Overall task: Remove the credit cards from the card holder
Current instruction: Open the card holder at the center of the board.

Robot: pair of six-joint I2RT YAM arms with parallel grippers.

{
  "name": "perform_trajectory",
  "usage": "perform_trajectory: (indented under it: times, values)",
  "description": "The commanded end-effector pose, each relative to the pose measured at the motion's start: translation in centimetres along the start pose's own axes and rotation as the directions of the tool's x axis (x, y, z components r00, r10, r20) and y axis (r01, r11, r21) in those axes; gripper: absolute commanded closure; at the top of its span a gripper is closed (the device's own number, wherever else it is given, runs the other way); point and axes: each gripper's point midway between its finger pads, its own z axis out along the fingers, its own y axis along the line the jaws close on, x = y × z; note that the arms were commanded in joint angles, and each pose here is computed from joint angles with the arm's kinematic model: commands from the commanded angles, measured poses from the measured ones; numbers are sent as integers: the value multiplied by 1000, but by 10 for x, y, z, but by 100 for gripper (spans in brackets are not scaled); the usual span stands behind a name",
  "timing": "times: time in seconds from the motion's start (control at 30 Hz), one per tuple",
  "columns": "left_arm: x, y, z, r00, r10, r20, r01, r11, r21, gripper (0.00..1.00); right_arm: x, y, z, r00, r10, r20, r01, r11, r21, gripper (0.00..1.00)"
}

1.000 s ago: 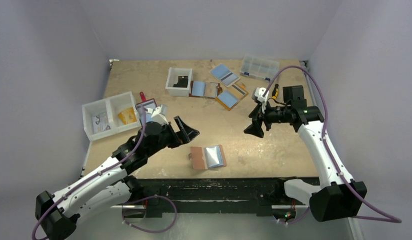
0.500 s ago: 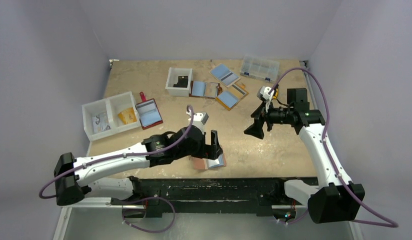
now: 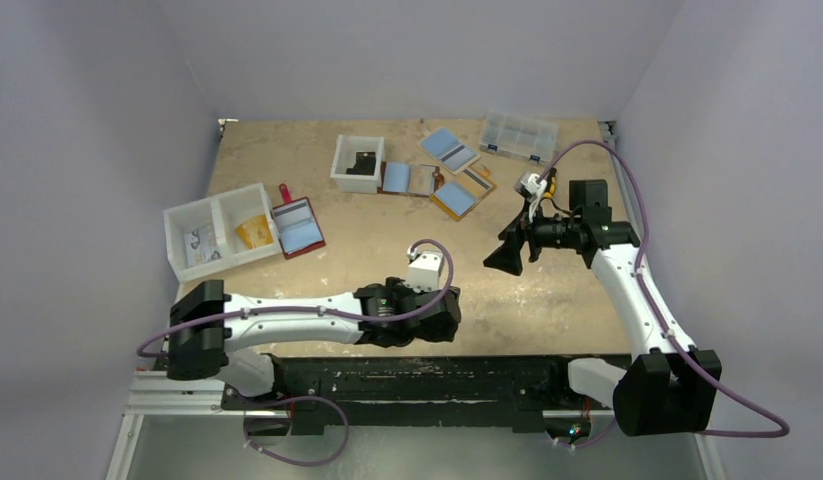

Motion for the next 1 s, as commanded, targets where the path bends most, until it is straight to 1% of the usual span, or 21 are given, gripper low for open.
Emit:
perform_trajectory:
  times: [0.0, 0.2, 0.3, 0.47, 0.73, 0.97]
  values:
    - [-11, -13, 9, 998, -56, 38, 58, 996, -63, 9, -9, -1, -1, 998, -19, 59, 18, 1000, 17, 1]
    - [4, -17, 32, 999, -11, -31, 6, 985, -173, 9, -4, -2, 2, 997, -14, 72, 14, 1000, 10, 1]
    - [6, -13, 41, 999, 12, -36, -19, 974, -225, 9, 0, -6, 2, 998, -11, 68, 9, 1000, 30, 1]
    - [7, 2, 55, 998, -25, -63, 5, 953, -302, 9, 1, -9, 2, 997, -12, 71, 9, 999, 45, 1]
    - [6, 5, 73, 995, -85, -58, 67, 964, -258, 12, 3, -14, 6, 998, 12, 63, -14, 999, 35, 1]
    - [8, 17, 81, 992, -105, -69, 82, 957, -280, 16, 3, -14, 5, 998, 11, 66, -13, 999, 31, 1]
